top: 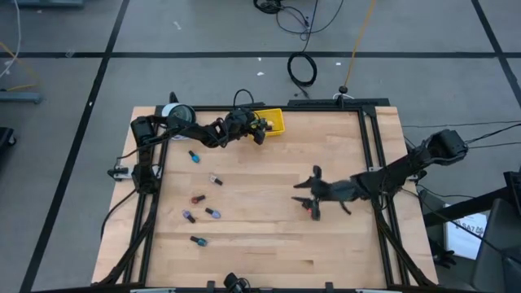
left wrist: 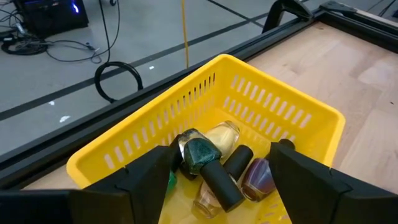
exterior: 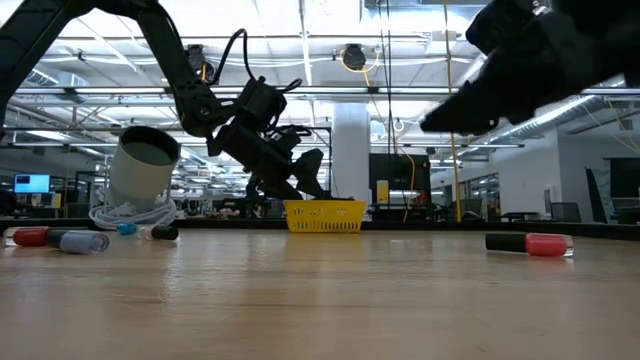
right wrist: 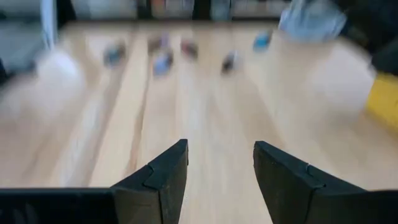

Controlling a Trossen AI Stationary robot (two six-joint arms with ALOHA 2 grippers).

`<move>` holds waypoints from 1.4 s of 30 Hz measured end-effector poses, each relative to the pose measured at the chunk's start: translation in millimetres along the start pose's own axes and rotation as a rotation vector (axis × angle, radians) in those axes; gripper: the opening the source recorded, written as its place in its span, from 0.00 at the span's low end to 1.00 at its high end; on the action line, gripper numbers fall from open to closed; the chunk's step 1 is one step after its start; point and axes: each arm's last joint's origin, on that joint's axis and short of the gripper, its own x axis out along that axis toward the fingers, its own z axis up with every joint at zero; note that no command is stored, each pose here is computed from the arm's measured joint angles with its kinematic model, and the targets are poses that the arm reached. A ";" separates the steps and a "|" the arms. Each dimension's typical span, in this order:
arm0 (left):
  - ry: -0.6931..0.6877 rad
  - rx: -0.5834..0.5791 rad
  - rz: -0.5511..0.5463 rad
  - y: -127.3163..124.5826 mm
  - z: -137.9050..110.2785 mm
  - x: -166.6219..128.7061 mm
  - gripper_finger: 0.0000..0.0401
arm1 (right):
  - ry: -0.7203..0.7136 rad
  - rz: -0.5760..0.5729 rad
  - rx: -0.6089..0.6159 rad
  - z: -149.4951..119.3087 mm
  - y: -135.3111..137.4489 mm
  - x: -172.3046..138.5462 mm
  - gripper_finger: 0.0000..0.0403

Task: Pick & Place Nail Polish
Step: Put the pink nail polish bottle into the yellow bin

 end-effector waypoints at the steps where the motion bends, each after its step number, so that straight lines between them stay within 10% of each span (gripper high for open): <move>1: 0.000 0.000 -0.001 -0.3 -0.1 -0.1 0.67 | 0.069 -0.013 -0.015 2.5 6.1 0.3 0.42; 13: 0.005 0.002 -0.005 -2.2 -0.8 -0.4 0.67 | 0.464 -0.079 0.151 -19.2 43.3 -24.0 0.42; 42: 0.001 -0.004 -0.010 -4.0 -0.6 -0.8 0.67 | 0.445 -0.095 0.239 -84.5 36.1 -18.5 0.42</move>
